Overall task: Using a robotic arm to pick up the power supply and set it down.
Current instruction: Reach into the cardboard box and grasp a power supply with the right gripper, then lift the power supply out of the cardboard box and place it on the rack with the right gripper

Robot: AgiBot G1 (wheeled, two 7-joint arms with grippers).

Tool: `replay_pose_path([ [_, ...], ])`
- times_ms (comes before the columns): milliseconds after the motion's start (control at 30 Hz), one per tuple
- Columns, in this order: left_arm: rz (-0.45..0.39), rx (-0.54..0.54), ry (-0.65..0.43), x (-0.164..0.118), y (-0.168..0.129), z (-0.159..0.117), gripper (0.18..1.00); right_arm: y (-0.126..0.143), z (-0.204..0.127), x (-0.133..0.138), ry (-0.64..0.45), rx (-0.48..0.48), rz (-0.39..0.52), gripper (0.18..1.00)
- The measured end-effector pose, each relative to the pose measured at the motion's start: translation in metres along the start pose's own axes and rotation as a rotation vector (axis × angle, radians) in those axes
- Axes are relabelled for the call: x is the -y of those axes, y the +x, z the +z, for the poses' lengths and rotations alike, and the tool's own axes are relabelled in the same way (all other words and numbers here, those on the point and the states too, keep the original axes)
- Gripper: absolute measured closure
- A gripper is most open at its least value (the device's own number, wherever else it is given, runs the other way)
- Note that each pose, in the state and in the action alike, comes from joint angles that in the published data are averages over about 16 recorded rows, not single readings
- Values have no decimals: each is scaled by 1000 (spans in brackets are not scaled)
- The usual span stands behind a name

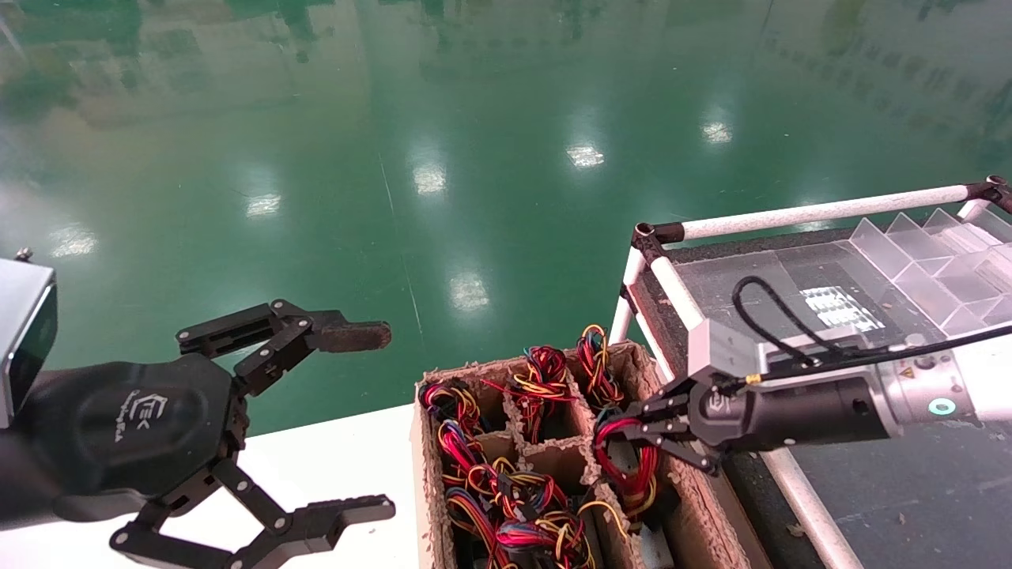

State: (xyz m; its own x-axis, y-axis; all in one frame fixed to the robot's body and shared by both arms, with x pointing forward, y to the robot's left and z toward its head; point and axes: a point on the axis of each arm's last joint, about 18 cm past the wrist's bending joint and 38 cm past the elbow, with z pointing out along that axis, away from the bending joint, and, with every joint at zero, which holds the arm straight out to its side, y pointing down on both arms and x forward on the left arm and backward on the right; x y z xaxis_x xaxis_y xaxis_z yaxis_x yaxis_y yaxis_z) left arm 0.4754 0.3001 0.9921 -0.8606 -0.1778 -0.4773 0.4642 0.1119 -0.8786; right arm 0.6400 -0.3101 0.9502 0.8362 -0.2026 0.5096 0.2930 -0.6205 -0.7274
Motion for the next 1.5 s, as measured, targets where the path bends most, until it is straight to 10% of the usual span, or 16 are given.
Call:
replay_pose_path([
  [933,0,0,0,0,0,0,184,17,-139,115,146,-401,-353,952],
  [1500,0,0,0,0,0,0,184,55,-222,107,25,-710,-391,952],
])
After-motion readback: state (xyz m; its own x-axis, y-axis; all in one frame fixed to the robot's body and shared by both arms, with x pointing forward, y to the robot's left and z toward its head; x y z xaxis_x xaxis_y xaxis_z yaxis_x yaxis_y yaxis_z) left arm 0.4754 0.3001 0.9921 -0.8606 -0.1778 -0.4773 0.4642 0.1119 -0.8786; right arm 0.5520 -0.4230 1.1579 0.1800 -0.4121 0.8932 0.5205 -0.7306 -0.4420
